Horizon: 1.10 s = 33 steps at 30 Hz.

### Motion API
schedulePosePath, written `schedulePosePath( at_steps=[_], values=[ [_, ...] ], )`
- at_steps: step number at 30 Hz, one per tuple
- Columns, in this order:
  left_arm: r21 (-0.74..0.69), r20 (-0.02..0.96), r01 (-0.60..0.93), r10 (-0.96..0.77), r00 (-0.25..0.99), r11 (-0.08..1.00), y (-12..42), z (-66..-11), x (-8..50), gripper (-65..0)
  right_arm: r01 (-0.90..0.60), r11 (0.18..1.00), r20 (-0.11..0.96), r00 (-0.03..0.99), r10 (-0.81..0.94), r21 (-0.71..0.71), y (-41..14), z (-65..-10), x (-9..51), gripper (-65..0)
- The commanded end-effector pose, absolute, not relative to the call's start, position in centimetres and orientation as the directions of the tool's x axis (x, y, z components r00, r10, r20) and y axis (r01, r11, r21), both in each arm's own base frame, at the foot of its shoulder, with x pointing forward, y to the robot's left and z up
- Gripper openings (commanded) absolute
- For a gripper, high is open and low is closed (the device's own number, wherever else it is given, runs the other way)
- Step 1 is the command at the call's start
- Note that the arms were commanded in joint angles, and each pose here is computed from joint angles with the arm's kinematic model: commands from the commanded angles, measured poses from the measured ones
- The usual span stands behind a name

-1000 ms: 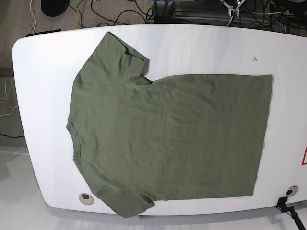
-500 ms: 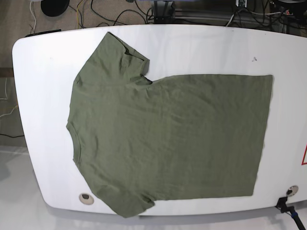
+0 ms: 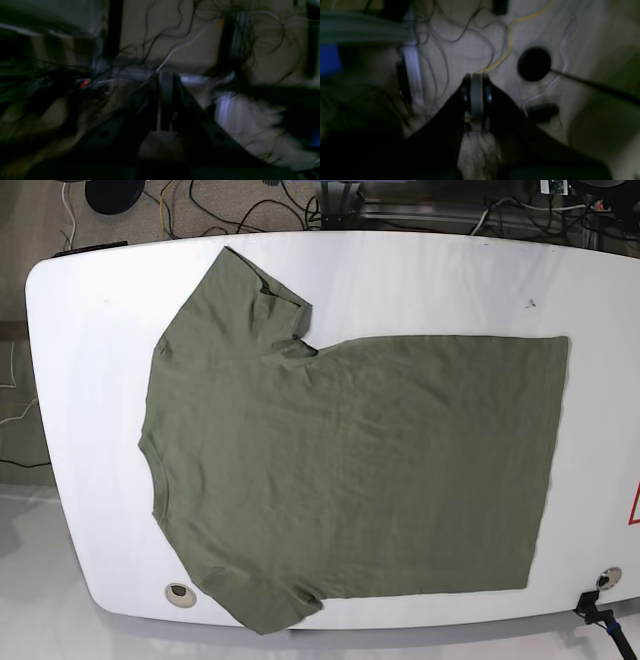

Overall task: Fold the T-shirt properly
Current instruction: 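Move the right gripper down to the shirt's sleeve-side shoulder corner and grasp it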

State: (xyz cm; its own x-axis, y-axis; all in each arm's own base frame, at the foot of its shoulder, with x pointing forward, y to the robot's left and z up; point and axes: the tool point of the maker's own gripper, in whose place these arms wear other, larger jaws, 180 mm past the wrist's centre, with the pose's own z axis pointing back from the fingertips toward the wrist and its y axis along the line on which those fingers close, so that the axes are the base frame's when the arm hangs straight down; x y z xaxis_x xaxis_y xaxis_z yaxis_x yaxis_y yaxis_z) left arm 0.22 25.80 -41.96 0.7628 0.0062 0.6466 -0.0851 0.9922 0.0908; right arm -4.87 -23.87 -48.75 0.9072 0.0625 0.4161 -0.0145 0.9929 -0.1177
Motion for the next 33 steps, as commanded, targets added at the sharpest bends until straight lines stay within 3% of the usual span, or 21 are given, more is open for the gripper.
schedulePosePath(
  at_steps=[1, 12, 15, 16, 19, 27, 33],
  values=[
    [0.054, 0.669, -0.103, 0.04, 0.742, 0.993, 25.5, -40.6, 0.8, -63.9, -0.018, 0.99, 0.446, 0.892, 0.078, -0.139, -24.5, -47.0, -3.8, -65.0],
    [0.017, 0.817, -0.154, 0.075, 0.571, 0.988, 25.8, -35.0, 7.0, -62.8, -0.062, 0.991, 0.646, 0.753, 0.125, -0.119, -22.9, -39.7, 3.8, -65.0],
    [0.004, 0.846, -0.158, 0.081, 0.527, 0.987, 25.6, -34.0, 9.2, -57.5, -0.072, 0.994, 0.694, 0.711, 0.112, -0.087, -21.8, -38.7, 5.9, -63.0],
    [-0.01, 0.861, -0.148, 0.084, 0.502, 0.989, 25.5, -33.6, 9.7, -59.5, -0.079, 0.993, 0.711, 0.693, 0.119, -0.089, -22.0, -38.4, 6.6, -65.0],
    [-0.008, 0.869, -0.137, 0.075, 0.488, 0.99, 25.5, -32.5, 11.2, -55.6, -0.093, 0.989, 0.761, 0.633, 0.145, -0.111, -21.9, -36.4, 9.8, -64.3],
    [0.014, 0.872, -0.161, 0.066, 0.485, 0.987, 26.7, -31.8, 12.2, -50.1, -0.089, 0.988, 0.815, 0.557, 0.157, -0.129, -22.8, -34.9, 15.2, -53.2],
    [0.009, 0.88, -0.166, 0.071, 0.47, 0.986, 27.0, -31.9, 12.8, -48.3, -0.075, 0.996, 0.865, 0.497, 0.073, -0.041, -23.3, -33.5, 18.4, -43.6]
  ],
)
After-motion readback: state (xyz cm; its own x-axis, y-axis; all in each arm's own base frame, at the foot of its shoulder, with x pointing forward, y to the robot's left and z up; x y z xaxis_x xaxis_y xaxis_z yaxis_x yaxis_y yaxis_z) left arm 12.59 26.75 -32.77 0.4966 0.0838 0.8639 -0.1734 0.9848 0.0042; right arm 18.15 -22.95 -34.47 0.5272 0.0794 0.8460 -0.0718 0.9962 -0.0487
